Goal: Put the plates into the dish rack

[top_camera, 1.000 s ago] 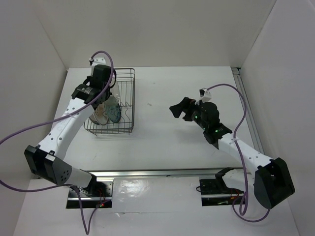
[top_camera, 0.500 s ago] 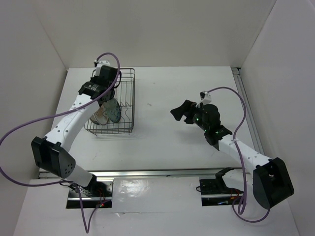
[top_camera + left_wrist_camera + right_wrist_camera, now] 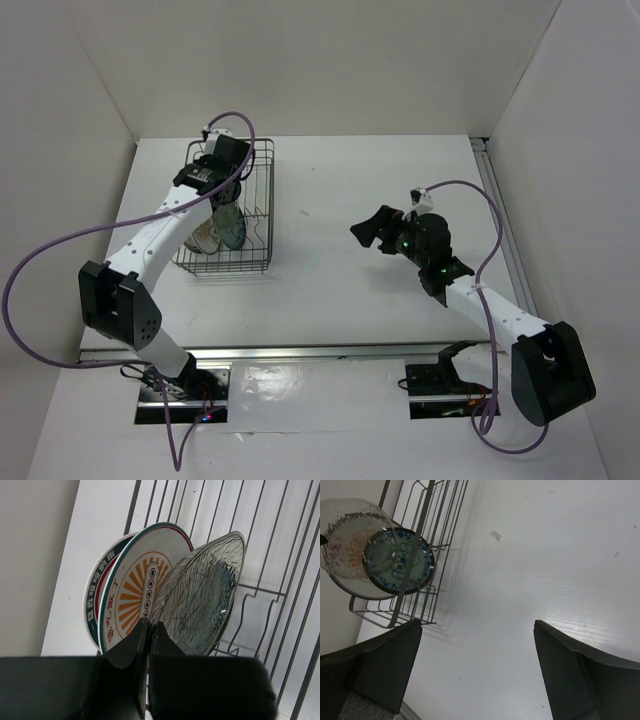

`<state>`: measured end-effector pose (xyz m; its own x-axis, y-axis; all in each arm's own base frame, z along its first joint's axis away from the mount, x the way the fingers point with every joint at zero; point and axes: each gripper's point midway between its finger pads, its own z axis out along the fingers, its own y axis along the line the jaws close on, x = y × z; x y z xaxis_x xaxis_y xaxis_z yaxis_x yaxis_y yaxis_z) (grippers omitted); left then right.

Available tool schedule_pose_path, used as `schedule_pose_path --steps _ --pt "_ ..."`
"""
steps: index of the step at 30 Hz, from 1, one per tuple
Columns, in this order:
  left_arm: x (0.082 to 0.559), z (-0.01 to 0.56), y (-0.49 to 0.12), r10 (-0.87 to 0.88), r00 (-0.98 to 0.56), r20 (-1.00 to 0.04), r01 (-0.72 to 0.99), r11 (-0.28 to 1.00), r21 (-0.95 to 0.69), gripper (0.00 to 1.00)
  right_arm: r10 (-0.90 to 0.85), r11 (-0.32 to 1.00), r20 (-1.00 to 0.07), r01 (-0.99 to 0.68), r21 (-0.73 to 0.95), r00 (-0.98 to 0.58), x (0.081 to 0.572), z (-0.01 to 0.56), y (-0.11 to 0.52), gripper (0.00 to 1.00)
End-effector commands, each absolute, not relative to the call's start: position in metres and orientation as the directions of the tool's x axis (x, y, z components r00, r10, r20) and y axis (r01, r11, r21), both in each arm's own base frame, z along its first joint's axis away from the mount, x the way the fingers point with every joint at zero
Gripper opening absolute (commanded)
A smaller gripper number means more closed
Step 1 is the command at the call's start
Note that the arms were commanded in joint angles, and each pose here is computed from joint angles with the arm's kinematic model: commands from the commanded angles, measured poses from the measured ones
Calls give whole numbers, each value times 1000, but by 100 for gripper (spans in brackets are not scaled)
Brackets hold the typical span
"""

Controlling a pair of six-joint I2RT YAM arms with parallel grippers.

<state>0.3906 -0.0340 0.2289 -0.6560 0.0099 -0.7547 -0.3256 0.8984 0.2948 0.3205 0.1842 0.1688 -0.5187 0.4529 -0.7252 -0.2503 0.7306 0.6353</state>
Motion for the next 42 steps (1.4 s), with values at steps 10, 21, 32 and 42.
schedule_pose_path --steps 10,21,32,42 --pt "398 219 -43 19 -666 -745 -304 906 295 0 476 703 -744 -305 642 -469 326 180 177 100" --pt "398 212 -51 4 -677 -736 -296 914 277 42 484 697 -731 -293 654 -480 324 178 170 100" --pt "382 262 -84 -81 -529 -845 -145 989 -4 73 424 771 -778 -265 579 -464 327 197 158 100" --pt "304 355 -95 -145 -273 -951 117 976 -183 100 257 958 -896 -26 285 -361 313 280 83 100"
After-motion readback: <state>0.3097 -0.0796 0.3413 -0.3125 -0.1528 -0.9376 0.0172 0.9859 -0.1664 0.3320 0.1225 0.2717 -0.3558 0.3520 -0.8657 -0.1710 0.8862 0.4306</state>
